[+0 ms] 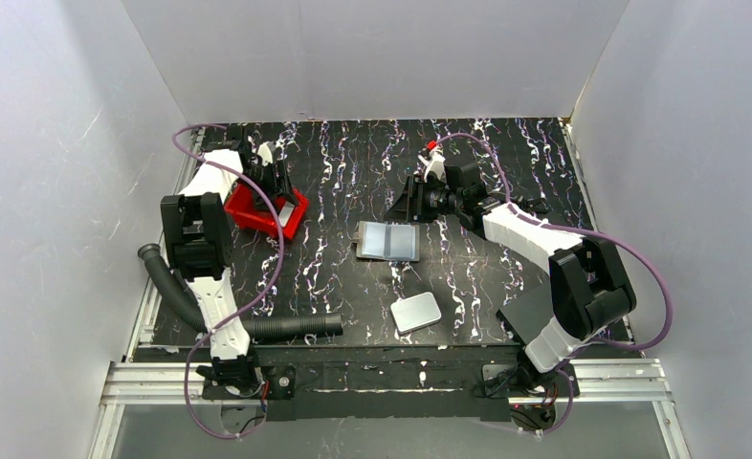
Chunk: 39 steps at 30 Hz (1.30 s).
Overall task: Put the credit cards into the card holder
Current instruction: Pick up the credit card from the storage box.
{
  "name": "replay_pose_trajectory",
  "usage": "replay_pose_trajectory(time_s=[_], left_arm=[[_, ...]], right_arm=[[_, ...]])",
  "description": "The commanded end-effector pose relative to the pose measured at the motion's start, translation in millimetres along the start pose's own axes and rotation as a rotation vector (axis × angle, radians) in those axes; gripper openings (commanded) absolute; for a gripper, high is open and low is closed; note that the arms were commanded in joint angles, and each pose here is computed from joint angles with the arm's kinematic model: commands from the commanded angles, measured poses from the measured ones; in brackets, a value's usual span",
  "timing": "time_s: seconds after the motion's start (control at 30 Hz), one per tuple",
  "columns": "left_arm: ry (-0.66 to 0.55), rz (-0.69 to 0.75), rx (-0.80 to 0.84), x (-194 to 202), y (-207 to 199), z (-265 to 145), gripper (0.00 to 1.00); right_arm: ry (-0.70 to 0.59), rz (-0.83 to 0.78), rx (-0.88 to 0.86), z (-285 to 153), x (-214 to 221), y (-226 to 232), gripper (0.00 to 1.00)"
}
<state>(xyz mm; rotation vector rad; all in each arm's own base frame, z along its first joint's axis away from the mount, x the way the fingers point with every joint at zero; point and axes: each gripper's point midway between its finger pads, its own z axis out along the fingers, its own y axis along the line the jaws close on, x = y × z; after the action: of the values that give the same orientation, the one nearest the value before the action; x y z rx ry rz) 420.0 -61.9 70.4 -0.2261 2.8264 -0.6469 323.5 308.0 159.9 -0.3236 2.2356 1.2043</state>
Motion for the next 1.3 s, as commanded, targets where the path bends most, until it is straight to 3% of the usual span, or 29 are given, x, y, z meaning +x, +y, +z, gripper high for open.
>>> replay_pose_trajectory(time_s=[0.0, 0.37, 0.53, 0.63, 0.83, 0.87, 1.0, 1.2, 1.27], left_arm=[[-0.053, 0.036, 0.007, -1.4, -12.6, -25.8, 0.53], [-0.075, 0.046, -0.001, -2.7, -12.7, -30.3, 0.31], [-0.075, 0.045, -0.025, -3.7, -8.1, -29.0, 0.30], [-0.084, 0.045, -0.058, -4.3, -3.6, -32.3, 0.39], [-0.108, 0.048, -0.101, -8.8, 2.3, -36.0, 0.94], [-0.095, 0.045, -0.089, -7.9, 2.0, -31.4, 0.98], [-0.002, 0.005, -0.025, 2.8, 1.1, -6.6, 0.98], [0.014, 0.043, -0.061, 8.2, -4.3, 2.4, 0.99], [0.028, 0.036, -0.067, 11.7, -3.3, 7.6, 0.94]], right_arm=[[-0.033, -0.026, -0.039, -2.1, -9.2, 10.0, 0.58], [-0.027, -0.024, -0.041, -1.1, -7.5, 9.2, 0.57], [-0.027, -0.022, -0.044, -0.7, -7.6, 9.6, 0.57], [-0.026, -0.023, -0.046, -0.6, -7.4, 9.8, 0.57], [-0.020, -0.019, -0.047, 0.6, -5.1, 8.1, 0.56], [-0.022, -0.020, -0.048, 0.5, -5.4, 8.4, 0.56], [-0.028, -0.023, -0.053, -0.3, -7.6, 10.4, 0.56], [-0.031, -0.027, -0.052, -0.7, -8.4, 11.2, 0.56], [-0.030, -0.023, -0.056, 0.3, -8.9, 11.6, 0.56]])
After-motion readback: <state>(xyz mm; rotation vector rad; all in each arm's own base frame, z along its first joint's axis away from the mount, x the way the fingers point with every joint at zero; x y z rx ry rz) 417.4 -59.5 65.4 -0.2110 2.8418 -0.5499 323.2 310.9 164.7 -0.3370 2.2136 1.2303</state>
